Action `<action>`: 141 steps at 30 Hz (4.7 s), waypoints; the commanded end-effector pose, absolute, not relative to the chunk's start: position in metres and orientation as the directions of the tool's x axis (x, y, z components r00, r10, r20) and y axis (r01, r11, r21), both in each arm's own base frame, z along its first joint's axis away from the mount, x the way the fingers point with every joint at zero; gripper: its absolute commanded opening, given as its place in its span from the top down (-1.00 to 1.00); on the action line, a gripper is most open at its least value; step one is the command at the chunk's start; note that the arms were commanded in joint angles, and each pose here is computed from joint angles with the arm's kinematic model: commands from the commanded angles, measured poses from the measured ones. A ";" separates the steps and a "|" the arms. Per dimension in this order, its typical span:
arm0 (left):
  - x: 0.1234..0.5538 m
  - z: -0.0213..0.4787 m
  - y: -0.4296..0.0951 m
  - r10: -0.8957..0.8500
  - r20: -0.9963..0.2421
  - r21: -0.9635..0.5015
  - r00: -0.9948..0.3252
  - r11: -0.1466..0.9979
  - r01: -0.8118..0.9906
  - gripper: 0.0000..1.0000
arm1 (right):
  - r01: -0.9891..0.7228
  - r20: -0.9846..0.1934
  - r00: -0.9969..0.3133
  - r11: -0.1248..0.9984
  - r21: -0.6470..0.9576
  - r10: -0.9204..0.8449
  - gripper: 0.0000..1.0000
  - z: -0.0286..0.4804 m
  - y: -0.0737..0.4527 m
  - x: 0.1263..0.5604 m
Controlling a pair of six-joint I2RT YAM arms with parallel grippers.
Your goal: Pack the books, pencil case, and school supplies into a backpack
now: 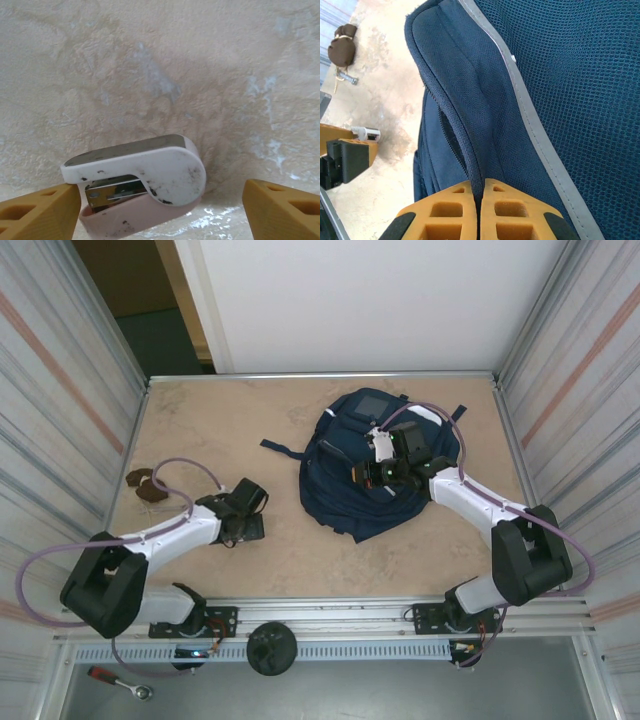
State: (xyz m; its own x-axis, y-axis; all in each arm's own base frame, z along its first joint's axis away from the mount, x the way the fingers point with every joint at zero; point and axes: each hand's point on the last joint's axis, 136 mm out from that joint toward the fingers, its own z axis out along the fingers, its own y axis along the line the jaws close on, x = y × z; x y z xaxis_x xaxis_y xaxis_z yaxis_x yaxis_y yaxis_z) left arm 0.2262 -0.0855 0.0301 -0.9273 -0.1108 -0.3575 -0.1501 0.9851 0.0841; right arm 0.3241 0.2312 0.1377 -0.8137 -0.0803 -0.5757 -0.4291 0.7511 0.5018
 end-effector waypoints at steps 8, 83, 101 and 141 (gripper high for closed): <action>0.227 0.035 -0.110 -0.055 -0.301 0.063 -0.952 0.995 -0.077 -0.66 | -0.465 -0.588 -0.800 0.743 0.481 -0.121 0.95 0.141 0.237 0.323; 0.363 0.189 -0.370 -0.378 -0.546 -0.730 -0.747 0.652 0.204 0.43 | -0.430 -0.634 -0.767 0.657 0.620 0.097 0.97 0.265 0.219 0.370; 0.379 0.177 -0.368 -0.335 -0.641 -0.663 -0.691 0.696 0.278 -0.27 | -0.425 -0.649 -0.754 0.678 0.601 0.102 0.97 0.254 0.205 0.362; 0.398 0.092 -0.305 -0.016 -0.475 -0.588 -0.880 0.749 0.304 -0.37 | 0.043 -0.455 -0.772 0.751 0.659 0.444 -0.31 0.138 0.093 0.375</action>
